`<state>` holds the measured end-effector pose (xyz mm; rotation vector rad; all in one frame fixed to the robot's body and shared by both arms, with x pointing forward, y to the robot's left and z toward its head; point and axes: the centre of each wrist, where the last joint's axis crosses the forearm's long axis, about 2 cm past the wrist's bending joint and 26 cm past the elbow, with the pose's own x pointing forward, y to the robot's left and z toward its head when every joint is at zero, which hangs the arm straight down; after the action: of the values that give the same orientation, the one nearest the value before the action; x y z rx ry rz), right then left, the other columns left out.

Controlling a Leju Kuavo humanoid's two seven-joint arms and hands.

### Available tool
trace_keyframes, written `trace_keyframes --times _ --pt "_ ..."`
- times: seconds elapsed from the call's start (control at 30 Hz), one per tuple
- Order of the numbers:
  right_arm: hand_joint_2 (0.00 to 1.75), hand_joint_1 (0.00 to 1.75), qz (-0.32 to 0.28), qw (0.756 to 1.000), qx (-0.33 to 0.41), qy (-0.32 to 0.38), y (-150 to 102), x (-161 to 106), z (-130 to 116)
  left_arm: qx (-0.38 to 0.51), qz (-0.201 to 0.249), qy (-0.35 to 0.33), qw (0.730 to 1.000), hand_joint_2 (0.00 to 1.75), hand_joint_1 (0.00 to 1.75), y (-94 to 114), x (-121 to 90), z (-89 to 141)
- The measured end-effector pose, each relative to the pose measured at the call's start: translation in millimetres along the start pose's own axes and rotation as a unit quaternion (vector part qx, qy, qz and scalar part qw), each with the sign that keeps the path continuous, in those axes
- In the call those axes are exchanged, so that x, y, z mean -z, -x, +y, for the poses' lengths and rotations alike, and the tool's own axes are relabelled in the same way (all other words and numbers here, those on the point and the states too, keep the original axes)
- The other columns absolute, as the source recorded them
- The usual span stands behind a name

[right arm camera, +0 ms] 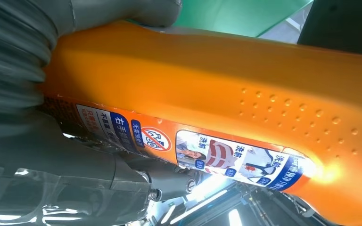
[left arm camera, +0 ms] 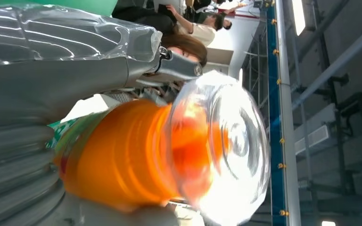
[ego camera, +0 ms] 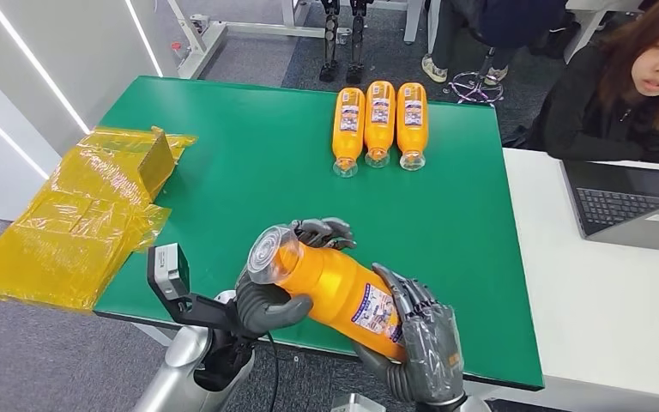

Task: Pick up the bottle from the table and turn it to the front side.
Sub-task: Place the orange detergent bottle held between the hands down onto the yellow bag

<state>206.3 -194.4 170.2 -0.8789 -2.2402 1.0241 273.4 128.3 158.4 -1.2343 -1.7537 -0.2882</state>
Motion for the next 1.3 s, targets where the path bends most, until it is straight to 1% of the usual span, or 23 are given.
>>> trace_keyframes --times 0.37,0.6,0.73,1.3 --pt "1.75 1.75 -0.003 1.000 0.011 -0.009 -6 1 2 0.007 -0.002 -0.001 1.000 1.75 0.00 -6 2 1" --pt "1.75 1.75 0.000 1.000 0.023 -0.016 -11 3 4 0.014 -0.005 0.009 1.000 1.75 0.00 -11 9 3" --pt "1.75 1.75 0.003 0.999 0.033 -0.019 -14 3 5 0.016 -0.006 0.014 1.000 1.75 1.75 -13 13 3" --pt "1.75 1.75 0.010 0.999 0.045 -0.027 -17 1 8 0.012 -0.004 0.025 1.000 1.75 1.75 -15 12 6"
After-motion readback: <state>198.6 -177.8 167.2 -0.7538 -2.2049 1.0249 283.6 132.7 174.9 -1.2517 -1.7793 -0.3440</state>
